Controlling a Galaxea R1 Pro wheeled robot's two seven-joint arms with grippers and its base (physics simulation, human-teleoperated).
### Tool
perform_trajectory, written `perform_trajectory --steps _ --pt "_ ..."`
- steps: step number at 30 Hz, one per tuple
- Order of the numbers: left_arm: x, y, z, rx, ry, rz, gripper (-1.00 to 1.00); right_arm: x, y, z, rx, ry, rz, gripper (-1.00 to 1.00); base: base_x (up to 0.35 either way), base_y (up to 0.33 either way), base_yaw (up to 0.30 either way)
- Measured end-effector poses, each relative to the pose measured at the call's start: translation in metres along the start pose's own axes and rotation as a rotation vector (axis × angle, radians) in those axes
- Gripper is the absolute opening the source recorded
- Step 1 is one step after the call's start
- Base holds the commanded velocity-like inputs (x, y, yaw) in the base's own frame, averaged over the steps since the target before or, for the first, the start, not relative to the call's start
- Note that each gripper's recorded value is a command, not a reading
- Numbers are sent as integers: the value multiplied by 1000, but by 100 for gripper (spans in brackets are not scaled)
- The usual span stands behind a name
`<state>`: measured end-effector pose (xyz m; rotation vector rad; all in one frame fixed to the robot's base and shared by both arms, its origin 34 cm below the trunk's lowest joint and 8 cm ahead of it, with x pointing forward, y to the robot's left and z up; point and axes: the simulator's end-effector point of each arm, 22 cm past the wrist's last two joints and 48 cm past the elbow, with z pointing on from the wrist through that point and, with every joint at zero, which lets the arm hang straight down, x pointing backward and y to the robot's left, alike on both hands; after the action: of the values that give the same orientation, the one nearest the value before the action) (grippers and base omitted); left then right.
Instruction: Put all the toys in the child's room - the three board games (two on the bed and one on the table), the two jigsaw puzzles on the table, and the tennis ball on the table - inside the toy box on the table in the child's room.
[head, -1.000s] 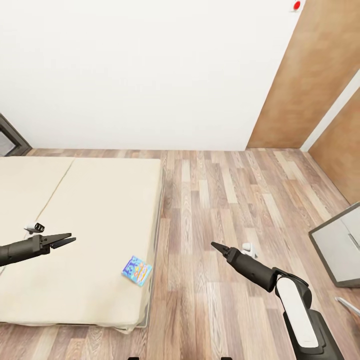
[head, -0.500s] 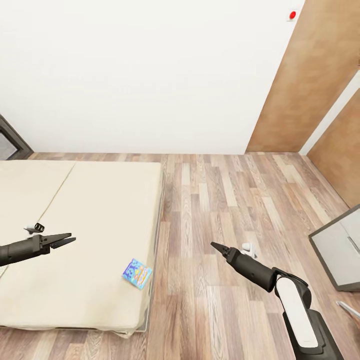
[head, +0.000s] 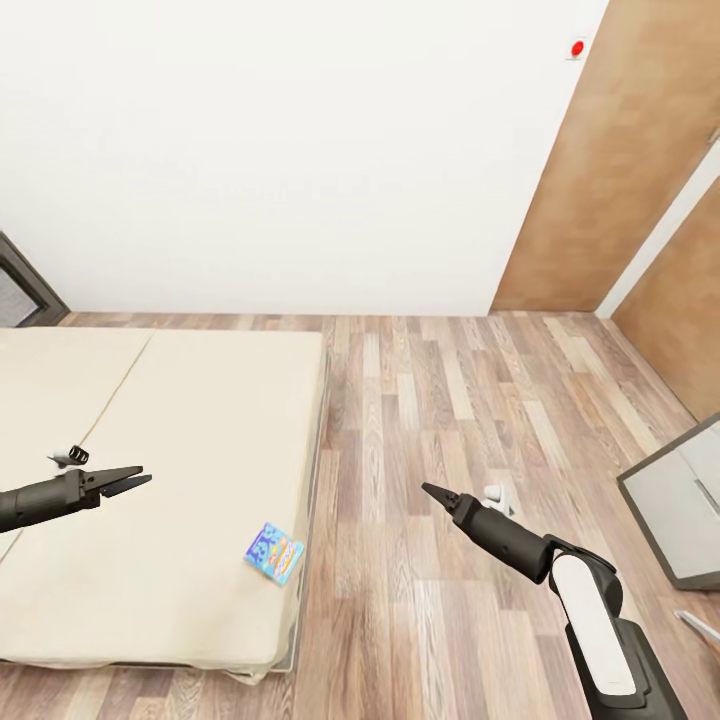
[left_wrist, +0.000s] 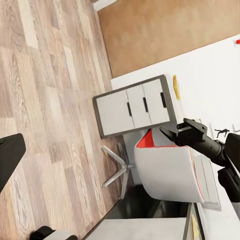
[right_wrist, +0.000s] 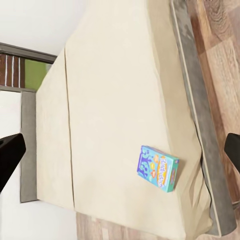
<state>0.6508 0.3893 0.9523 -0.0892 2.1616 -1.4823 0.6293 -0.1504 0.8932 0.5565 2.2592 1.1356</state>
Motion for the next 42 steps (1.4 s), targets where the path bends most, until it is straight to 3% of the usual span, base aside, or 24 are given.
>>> perform_trajectory --steps 42 --pt "-15 -30 -9 16 -25 57 100 -9 22 -10 -26 -24 -26 100 0 0 0"
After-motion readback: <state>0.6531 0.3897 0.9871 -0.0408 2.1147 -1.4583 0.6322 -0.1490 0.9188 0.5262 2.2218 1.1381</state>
